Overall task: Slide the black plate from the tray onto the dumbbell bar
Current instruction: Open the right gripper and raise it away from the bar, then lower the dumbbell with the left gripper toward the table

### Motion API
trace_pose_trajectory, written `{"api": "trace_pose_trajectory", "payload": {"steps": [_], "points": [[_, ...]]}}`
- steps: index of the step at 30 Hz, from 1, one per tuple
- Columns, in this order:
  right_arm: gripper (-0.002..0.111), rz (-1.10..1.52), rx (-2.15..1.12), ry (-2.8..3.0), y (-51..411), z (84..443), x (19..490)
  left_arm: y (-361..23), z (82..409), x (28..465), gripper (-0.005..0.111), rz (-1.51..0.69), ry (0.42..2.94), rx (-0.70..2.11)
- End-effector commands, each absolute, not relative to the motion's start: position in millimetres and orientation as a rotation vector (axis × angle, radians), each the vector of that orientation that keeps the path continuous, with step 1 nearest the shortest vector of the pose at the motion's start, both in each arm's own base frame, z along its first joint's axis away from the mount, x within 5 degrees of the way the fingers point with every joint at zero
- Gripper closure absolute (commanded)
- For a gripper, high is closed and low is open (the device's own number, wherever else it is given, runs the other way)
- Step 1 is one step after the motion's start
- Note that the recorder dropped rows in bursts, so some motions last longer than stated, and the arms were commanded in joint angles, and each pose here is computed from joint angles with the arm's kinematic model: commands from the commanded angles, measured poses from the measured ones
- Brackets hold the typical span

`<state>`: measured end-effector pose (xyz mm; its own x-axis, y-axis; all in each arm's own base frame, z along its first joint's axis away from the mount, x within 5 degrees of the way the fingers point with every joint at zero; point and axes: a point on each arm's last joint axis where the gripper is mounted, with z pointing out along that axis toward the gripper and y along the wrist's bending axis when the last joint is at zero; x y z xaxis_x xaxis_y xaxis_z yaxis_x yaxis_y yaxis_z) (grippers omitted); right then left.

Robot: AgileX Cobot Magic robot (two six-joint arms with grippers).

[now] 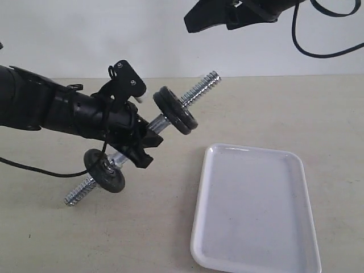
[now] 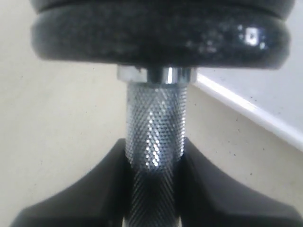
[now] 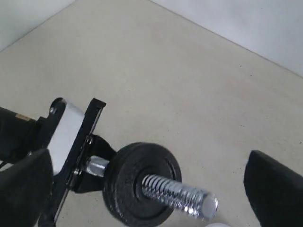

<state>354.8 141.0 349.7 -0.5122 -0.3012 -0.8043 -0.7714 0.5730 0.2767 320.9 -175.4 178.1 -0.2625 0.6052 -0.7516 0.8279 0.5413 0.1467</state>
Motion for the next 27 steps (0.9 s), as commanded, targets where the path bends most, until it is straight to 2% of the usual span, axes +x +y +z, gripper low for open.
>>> {"api": "trace_pose_trajectory", "payload": {"steps": [1,4,11,15,27], "points": [[0.004,0.849,-0.886,2.088,140.9,353.7,348.5,-178.4,219.4,327.1,0.102,-0.506,1.998,0.827],[0.004,0.857,-0.885,2.097,141.0,353.4,347.9,-178.0,219.3,327.4,0.102,-0.595,2.079,0.66],[0.004,0.882,-0.913,2.108,141.6,352.6,344.9,-181.8,219.2,324.9,0.102,-0.773,2.159,0.469],[0.004,0.889,-0.921,2.112,141.8,352.3,343.9,-191.2,198.6,323.7,0.102,-0.923,2.223,0.465],[0.004,0.899,-0.932,2.116,142.1,352.1,342.7,-201.3,158.6,325.8,0.102,-1.056,2.282,0.488]]}}
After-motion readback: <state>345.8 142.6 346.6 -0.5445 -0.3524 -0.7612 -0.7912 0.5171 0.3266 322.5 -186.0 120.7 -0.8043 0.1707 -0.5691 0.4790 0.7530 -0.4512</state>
